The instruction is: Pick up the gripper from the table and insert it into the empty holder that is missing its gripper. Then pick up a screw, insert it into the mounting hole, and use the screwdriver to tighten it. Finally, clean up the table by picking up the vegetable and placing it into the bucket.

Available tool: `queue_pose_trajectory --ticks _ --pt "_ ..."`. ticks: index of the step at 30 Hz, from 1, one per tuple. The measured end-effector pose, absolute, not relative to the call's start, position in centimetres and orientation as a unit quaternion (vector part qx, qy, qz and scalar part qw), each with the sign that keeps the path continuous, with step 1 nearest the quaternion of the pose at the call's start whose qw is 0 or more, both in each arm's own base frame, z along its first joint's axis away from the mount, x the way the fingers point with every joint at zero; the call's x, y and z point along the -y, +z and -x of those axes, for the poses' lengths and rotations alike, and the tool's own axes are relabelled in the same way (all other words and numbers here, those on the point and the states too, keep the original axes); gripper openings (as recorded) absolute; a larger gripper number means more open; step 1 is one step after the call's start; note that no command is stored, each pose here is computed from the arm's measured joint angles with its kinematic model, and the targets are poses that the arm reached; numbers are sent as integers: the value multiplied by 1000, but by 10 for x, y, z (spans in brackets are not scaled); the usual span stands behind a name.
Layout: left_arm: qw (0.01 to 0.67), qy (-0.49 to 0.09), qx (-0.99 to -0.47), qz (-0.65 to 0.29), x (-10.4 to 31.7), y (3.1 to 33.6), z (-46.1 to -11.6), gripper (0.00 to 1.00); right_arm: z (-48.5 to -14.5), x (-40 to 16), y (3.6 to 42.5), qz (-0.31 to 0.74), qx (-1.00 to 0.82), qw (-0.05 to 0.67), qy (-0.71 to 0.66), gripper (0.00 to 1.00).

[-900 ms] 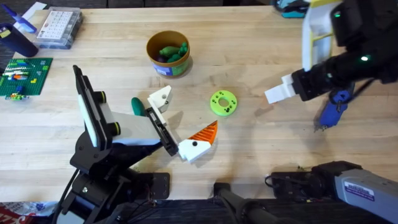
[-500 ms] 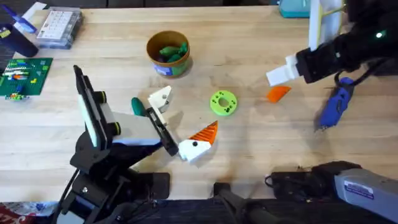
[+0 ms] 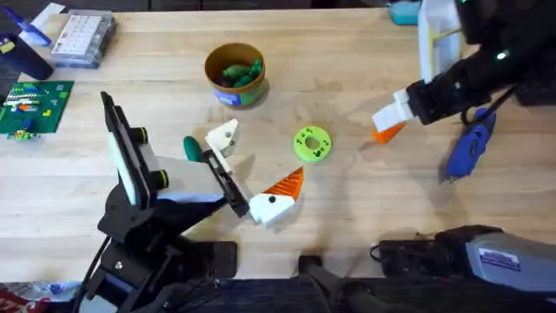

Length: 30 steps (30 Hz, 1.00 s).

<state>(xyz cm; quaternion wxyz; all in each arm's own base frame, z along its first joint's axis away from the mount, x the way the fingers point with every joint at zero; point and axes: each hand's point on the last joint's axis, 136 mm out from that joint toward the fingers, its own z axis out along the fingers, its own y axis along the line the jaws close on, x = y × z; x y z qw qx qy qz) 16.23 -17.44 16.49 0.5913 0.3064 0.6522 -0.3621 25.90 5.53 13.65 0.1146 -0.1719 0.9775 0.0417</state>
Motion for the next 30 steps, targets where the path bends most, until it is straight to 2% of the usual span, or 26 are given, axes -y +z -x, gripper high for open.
queue_pose_trajectory --ticks 9,17,30 --pt "592 -361 -653 -305 174 165 -163 992 -244 -50 80 203 -979 14 34 896" --pt "592 -361 -653 -305 174 165 -163 992 -257 -49 72 221 -975 24 23 893" --pt "592 -361 -653 -305 174 165 -163 992 -263 -48 72 226 -973 36 18 616"
